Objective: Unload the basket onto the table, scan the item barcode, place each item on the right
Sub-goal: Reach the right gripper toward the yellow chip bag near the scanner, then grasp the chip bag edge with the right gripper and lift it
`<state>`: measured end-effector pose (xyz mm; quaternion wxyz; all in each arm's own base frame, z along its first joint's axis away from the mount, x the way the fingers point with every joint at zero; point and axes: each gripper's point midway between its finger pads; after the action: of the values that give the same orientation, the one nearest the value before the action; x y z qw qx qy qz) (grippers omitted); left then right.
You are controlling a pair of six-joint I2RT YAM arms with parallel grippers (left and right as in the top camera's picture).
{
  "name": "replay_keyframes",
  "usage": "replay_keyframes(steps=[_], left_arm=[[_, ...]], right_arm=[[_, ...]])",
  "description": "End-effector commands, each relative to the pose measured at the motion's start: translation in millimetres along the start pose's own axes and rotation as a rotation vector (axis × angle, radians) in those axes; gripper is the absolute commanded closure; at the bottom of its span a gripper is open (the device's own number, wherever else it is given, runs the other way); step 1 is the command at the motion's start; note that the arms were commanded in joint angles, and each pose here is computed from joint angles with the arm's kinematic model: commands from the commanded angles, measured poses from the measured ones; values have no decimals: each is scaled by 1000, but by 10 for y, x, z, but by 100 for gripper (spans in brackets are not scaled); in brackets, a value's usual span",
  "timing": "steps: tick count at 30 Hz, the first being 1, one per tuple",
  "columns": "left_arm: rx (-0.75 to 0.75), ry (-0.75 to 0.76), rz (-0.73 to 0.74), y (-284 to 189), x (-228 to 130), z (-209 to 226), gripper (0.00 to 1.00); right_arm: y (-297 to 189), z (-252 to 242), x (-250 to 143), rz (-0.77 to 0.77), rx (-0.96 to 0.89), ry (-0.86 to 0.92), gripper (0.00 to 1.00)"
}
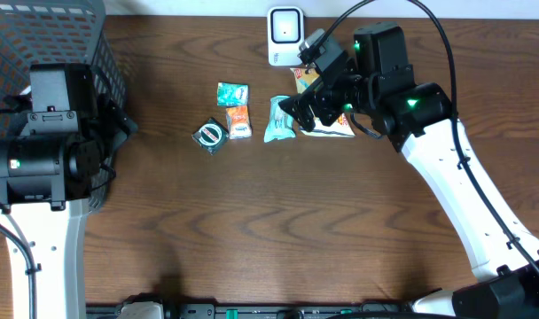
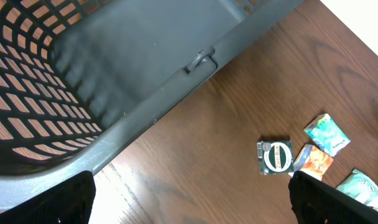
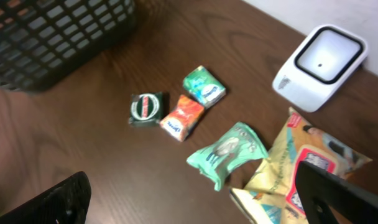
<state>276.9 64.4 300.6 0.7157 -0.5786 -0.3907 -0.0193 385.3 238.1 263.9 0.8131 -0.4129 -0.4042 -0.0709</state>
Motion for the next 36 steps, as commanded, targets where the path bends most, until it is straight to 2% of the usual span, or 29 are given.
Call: replay_keyframes(steps=[1, 12, 15, 18, 25, 26, 27, 33, 36], left_arm=[[12, -11, -6, -9, 19, 37, 2], [12, -11, -6, -9, 19, 37, 2], [13, -11, -6, -9, 19, 37, 2], [12, -11, -6, -9, 19, 37, 2], [12, -11, -6, -9, 19, 37, 2], [12, -11, -6, -9, 19, 37, 2], [12, -11, -6, -9, 19, 37, 2], [13, -11, -6, -9, 19, 37, 2], [12, -11, -6, -9, 19, 37, 2]], right_arm=[[-49, 156, 88, -20, 66, 3, 1], [125, 31, -95, 44, 42, 52, 1], [249, -196, -118, 49, -56, 100, 1], [415, -575, -199, 50, -227, 283, 1], [610, -754, -433, 124, -283, 324, 2], [632, -816, -469, 132, -312, 325, 19], [637, -862, -489, 136, -335, 326, 26], [702, -1063, -587, 154, -419, 328, 49], [804, -1120, -618, 157, -423, 328, 50]])
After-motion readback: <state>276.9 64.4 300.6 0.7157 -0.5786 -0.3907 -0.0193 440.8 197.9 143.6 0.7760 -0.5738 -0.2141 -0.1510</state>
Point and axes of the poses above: each gripper's point midway between its finger pads, its own y axis out along the fingers, its own z axis along the line the jaws close on, x = y × z, and after that the axes turned 15 degrees about y, right-handed
